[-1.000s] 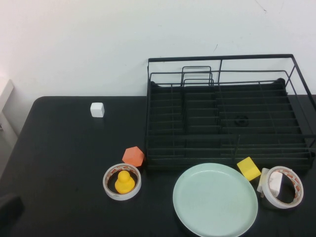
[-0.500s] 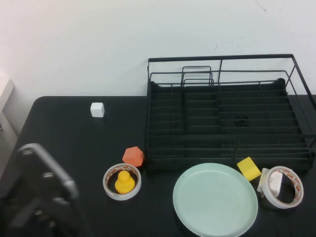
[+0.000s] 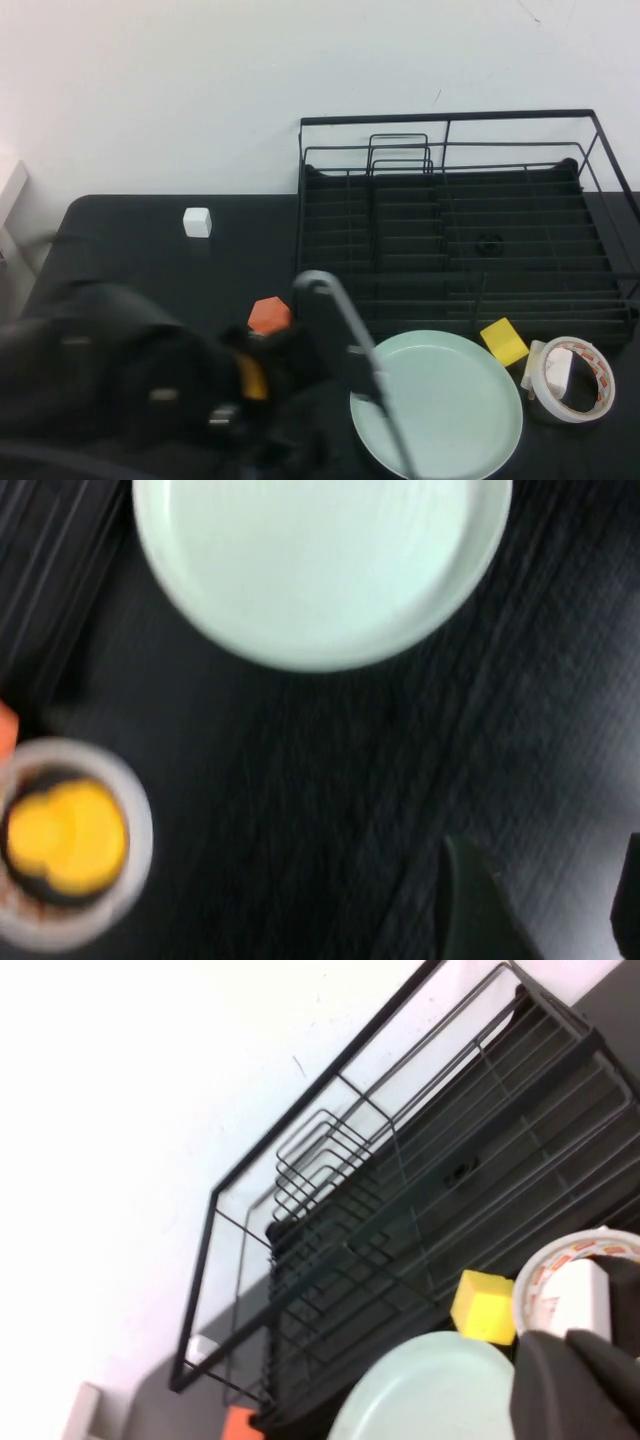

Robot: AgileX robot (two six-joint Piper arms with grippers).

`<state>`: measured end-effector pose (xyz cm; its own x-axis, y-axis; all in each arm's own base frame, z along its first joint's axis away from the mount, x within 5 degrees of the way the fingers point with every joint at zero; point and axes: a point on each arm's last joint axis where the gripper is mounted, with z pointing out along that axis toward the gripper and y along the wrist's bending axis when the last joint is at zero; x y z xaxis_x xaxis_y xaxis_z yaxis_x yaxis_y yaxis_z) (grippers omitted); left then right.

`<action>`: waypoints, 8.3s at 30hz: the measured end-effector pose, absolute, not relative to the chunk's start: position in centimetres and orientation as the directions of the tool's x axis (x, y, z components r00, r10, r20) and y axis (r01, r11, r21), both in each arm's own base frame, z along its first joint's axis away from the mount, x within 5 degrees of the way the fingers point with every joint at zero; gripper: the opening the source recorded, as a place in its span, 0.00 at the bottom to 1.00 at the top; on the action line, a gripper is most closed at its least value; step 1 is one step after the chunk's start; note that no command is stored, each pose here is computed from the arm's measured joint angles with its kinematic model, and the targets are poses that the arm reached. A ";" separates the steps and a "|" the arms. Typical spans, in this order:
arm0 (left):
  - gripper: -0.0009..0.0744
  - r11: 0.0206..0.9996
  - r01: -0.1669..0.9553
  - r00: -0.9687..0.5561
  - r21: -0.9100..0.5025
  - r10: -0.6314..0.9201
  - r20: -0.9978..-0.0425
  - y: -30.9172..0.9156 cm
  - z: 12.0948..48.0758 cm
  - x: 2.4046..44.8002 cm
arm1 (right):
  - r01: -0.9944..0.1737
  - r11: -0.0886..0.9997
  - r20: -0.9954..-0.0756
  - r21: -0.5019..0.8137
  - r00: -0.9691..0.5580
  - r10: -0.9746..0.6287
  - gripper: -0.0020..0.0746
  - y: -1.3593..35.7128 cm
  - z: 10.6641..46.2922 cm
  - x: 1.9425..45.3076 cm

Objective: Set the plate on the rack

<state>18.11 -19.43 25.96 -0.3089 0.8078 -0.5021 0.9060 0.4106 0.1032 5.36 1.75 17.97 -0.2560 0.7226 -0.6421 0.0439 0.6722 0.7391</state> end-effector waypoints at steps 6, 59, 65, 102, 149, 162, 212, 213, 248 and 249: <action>0.38 0.343 0.932 -0.257 0.118 0.855 -0.451 -24.0 22.7 20.2 | 0.027 0.720 -0.687 0.693 -0.279 0.671 0.02 1.9 17.8 5.3; 0.38 0.119 0.981 -0.045 0.152 0.906 -0.420 -34.4 8.9 23.3 | -0.020 0.788 -0.747 0.616 -0.333 0.575 0.02 2.3 17.5 5.2; 0.34 0.187 0.974 -0.111 0.131 0.890 -0.442 -34.7 8.7 23.5 | -0.020 0.789 -0.748 0.614 -0.333 0.574 0.02 2.3 17.5 5.2; 0.01 0.176 0.975 -0.125 0.139 0.940 -0.316 -34.2 16.5 18.4 | -0.045 0.700 -0.647 0.713 -0.425 0.633 0.42 3.3 17.4 4.8; 0.43 0.926 0.189 -0.958 -0.326 0.101 -0.268 -19.7 17.2 33.5 | -0.078 0.715 -0.655 0.695 -0.478 0.585 0.53 3.8 17.4 4.5; 0.43 0.912 0.181 -0.974 -0.368 0.116 -0.193 -20.8 11.5 34.2 | -0.080 0.717 -0.658 0.692 -0.478 0.582 0.53 3.8 17.4 4.5; 0.02 0.695 0.277 -0.961 -0.664 0.205 -0.186 -20.6 8.9 35.0 | -0.087 0.728 -0.671 0.680 -0.475 0.570 0.53 3.8 17.4 4.5; 0.02 0.683 0.282 -0.959 -0.673 0.209 -0.190 -20.4 9.0 35.0 | -0.088 0.729 -0.672 0.679 -0.475 0.569 0.53 3.8 17.4 4.5; 0.02 0.496 0.741 -0.659 -0.454 0.407 -0.632 -24.4 23.2 28.2 | -0.269 0.818 -0.661 0.509 -0.731 0.171 0.59 4.5 23.8 11.4; 0.02 0.493 0.744 -0.654 -0.450 0.402 -0.641 -24.4 23.6 28.1 | -0.271 0.821 -0.650 0.503 -0.744 0.152 0.59 4.5 23.6 12.1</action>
